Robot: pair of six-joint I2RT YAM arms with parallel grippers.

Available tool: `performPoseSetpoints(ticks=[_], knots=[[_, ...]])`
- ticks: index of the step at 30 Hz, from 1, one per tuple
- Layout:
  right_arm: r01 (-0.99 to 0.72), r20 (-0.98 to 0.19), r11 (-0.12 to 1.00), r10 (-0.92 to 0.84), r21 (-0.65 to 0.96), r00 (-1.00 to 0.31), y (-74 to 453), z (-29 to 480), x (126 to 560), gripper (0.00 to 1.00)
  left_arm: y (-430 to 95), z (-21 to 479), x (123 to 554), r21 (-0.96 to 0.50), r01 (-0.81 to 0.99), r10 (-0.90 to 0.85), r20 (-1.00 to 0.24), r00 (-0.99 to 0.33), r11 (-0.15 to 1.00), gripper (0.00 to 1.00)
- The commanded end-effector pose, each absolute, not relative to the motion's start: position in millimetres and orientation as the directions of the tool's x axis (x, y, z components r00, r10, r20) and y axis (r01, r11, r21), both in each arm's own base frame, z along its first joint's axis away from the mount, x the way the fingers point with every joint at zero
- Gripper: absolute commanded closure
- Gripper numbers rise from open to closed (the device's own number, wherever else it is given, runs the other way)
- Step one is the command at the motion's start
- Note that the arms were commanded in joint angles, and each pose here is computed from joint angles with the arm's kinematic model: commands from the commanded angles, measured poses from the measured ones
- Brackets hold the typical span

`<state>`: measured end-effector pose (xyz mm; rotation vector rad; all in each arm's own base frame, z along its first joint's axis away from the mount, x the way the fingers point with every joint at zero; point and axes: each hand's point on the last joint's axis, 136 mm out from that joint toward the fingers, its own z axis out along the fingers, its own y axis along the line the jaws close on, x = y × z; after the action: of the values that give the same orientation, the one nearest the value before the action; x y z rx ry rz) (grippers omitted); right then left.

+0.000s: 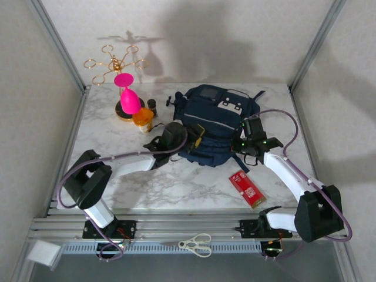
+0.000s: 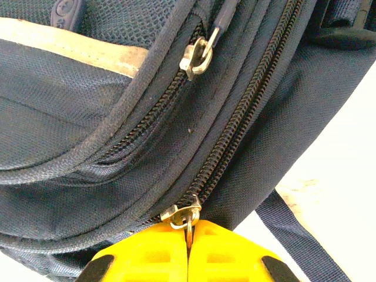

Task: Pack the student bag
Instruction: Zip the student bag at the top-center of the table.

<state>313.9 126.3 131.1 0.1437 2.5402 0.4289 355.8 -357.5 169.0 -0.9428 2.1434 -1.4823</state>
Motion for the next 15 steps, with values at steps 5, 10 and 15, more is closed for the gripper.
performPoseSetpoints(ticks=[5,10,15], knots=[[0.004,-0.526,0.944,0.187,0.330,-0.829,127.6,131.0,317.3,1.00,-412.0,166.6,358.3,-0.917,-0.373,-0.731,0.157,-0.664,0.142,0.48],[0.012,-0.530,0.945,0.192,0.325,-0.826,126.5,132.3,319.3,1.00,-426.7,148.1,357.1,-0.898,-0.415,-0.755,0.170,-0.634,0.146,0.51],[0.042,-0.530,0.955,0.200,0.294,-0.824,118.2,128.6,318.1,1.00,-409.1,149.7,378.2,-0.898,-0.405,-0.820,0.097,-0.565,0.173,0.71]])
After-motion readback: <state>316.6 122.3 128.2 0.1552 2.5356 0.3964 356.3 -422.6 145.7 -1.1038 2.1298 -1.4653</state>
